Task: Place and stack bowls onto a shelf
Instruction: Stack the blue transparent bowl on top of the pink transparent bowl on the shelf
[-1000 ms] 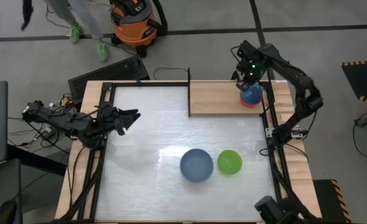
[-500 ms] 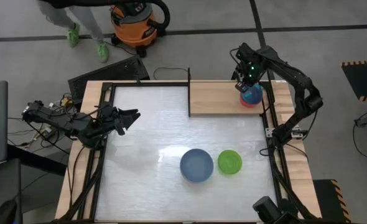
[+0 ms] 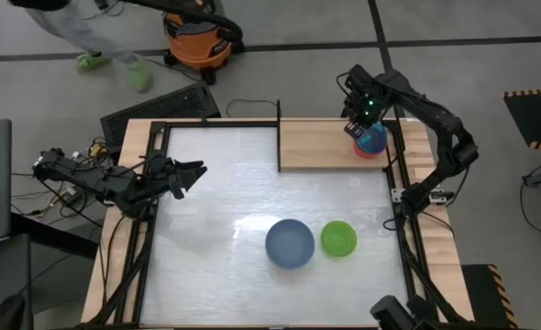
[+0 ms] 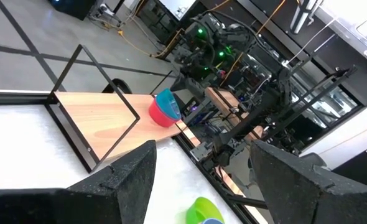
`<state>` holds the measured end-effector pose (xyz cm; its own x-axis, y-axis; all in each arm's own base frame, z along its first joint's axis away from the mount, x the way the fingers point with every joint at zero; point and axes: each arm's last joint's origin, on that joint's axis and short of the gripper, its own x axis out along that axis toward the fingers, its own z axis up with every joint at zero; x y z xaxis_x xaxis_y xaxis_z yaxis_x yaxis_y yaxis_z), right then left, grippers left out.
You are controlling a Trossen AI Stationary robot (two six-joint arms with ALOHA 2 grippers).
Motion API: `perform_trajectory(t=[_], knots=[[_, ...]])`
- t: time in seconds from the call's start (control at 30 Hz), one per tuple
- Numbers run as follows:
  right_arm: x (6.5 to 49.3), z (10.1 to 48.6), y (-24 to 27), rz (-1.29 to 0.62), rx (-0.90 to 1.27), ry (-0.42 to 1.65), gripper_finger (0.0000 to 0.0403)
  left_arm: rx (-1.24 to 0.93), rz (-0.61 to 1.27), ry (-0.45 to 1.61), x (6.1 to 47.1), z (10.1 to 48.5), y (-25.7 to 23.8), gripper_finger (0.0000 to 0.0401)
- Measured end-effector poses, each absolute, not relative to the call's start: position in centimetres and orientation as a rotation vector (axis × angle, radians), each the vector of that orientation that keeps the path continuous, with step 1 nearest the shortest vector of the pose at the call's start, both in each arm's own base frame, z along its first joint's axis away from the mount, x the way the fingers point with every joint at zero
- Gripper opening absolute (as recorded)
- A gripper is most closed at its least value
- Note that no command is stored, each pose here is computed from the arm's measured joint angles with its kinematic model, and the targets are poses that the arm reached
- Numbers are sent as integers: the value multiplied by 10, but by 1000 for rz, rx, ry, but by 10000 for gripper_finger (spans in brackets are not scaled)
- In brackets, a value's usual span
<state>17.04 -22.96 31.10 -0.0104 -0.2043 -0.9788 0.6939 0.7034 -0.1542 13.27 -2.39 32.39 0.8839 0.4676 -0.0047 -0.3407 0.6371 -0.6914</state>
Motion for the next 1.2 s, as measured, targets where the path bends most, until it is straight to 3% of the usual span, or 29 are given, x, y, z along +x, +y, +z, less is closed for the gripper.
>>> perform_trajectory(t=[0.3, 1.2], knots=[[170, 291, -233, -738, 460, 1449, 21, -749, 464, -181, 133, 324, -24, 245], [158, 297, -253, -853, 445, 1315, 25, -749, 457, -178, 133, 324, -24, 245]])
